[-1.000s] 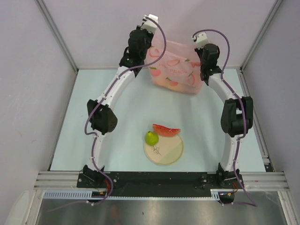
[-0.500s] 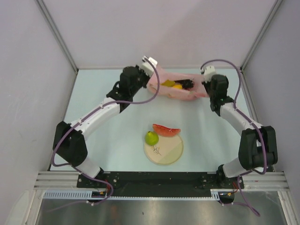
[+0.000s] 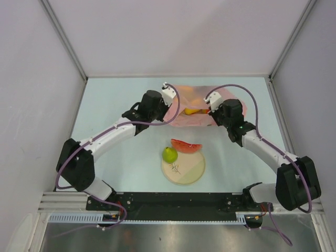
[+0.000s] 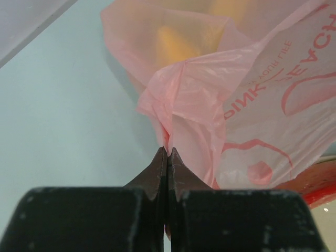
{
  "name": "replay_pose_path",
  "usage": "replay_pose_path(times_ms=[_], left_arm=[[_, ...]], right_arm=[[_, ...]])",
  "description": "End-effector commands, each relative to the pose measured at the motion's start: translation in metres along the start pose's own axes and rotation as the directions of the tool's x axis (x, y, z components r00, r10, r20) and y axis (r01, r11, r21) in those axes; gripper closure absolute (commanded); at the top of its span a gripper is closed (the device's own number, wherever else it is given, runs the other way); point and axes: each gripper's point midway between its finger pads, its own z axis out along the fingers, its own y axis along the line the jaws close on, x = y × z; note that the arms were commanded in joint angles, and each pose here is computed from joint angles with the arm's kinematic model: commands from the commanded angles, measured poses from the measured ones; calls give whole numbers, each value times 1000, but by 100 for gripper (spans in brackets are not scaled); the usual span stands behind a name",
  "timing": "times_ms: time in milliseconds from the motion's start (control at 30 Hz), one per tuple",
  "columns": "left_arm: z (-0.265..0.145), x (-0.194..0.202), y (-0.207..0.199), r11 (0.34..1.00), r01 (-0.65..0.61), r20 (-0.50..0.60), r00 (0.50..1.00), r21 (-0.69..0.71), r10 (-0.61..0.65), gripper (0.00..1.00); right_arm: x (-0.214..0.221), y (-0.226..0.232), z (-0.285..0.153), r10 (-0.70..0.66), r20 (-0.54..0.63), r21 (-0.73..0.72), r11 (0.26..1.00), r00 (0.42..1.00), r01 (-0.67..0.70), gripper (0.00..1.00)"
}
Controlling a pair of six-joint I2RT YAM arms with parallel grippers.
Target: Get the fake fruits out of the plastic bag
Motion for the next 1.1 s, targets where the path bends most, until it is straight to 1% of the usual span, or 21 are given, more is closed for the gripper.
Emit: replay_pose_path(times_ms=[0,67,200,233,300,333,400,467,533,567,600,633,667,700,767,800,867,900,967,1000,1067], left_arm=[[-24,-22,10,998,54,50,997,-30,-52,100],[-25,-26,12,998,49,59,997,-43,-46,100],[-34,-44,21,996,43,90,995,-79,-36,100],[-34,-44,23,995,38,91,995,-87,-30,100],[-34,-40,27,993,29,81,996,-115,-20,100],[-35,-40,30,991,31,84,996,-129,-20,100],[-40,-45,31,989,66,102,993,-131,-52,100],[-45,-50,28,991,76,112,992,-112,-64,100],[-47,-56,28,991,84,124,990,-102,-71,100],[-47,-58,29,991,83,127,989,-104,-70,100],[-46,-61,30,991,82,129,989,-110,-67,100],[-45,-61,30,991,79,128,990,-112,-64,100],[-45,-64,31,990,78,135,989,-116,-62,100],[-45,-65,32,990,78,141,988,-119,-61,100],[-44,-66,35,988,81,142,988,-134,-62,100],[-44,-67,36,986,86,146,987,-140,-65,100],[-44,-67,36,986,86,147,987,-145,-64,100],[-44,-68,37,986,83,148,987,-144,-61,100],[-44,-67,37,986,77,147,988,-146,-55,100],[-44,-65,37,986,75,145,988,-146,-54,99],[-45,-66,38,986,70,147,988,-149,-48,100]], right_arm=[[-44,36,11,-121,142,-100,986,982,135,94],[-40,50,22,-154,136,-136,976,979,173,91],[-45,64,38,-236,167,-208,941,957,268,82],[-55,60,42,-253,196,-210,933,947,293,80],[-56,65,51,-262,206,-261,914,943,311,79],[-67,59,54,-289,230,-251,905,929,344,80],[-65,63,64,-325,240,-270,882,915,385,80],[-68,63,70,-407,285,-270,834,868,480,79],[-54,75,74,-460,307,-340,765,833,547,69],[-56,75,77,-528,339,-324,712,779,623,64],[-52,78,78,-549,347,-338,683,760,648,53],[-48,80,83,-574,356,-341,655,738,674,50],[-50,78,86,-605,376,-328,621,702,712,48],[-51,79,88,-615,393,-332,599,684,729,47],[-42,84,94,-630,393,-372,558,670,742,47],[-52,81,97,-651,415,-348,531,635,772,47],[-44,84,107,-665,408,-376,502,625,779,46],[-52,80,111,-687,414,-356,482,597,801,45],[-44,81,124,-705,400,-365,462,585,808,41],[-47,76,129,-720,390,-348,462,575,815,37],[-48,70,136,-724,380,-352,463,576,814,35]])
